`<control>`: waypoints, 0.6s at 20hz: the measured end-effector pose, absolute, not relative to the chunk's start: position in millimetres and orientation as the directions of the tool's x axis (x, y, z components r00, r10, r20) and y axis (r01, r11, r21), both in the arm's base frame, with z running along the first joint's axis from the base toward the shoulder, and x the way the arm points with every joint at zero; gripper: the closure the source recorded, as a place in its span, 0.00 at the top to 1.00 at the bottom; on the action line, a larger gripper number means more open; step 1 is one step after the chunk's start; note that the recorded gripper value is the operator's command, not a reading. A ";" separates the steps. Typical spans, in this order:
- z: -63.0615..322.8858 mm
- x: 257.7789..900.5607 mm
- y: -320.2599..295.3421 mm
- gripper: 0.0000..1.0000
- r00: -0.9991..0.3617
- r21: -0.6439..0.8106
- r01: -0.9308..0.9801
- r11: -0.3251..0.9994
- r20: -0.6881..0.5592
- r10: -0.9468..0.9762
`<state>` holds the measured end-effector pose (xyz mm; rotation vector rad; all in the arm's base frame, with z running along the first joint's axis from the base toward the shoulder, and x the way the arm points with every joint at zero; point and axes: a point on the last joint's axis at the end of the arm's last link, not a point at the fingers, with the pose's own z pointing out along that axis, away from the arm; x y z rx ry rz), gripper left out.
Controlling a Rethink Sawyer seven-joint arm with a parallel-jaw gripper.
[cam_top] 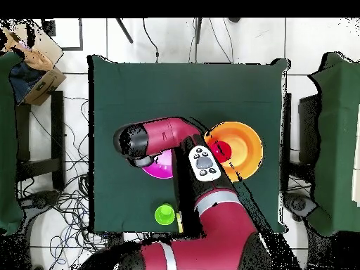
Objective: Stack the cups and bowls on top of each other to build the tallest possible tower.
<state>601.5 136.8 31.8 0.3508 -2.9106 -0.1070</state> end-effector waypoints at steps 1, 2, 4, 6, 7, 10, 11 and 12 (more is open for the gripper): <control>28.7 601.2 135.7 1.00 -0.952 0.095 -0.226 0.970 0.191 -0.240; 25.4 600.8 134.8 1.00 -0.954 0.094 -0.225 0.970 0.183 -0.239; 12.8 599.9 132.1 1.00 -0.959 0.090 -0.226 0.970 0.152 -0.238; -14.1 596.7 126.7 1.00 -0.967 0.078 -0.235 0.969 0.081 -0.241; -19.3 595.4 125.6 1.00 -0.968 0.075 -0.237 0.969 0.069 -0.242; -40.1 587.8 120.9 1.00 -0.969 0.065 -0.239 0.969 0.039 -0.242; -44.2 585.7 120.2 1.00 -0.970 0.064 -0.238 0.969 0.038 -0.241; -47.9 582.9 119.8 1.00 -0.970 0.064 -0.238 0.969 0.042 -0.241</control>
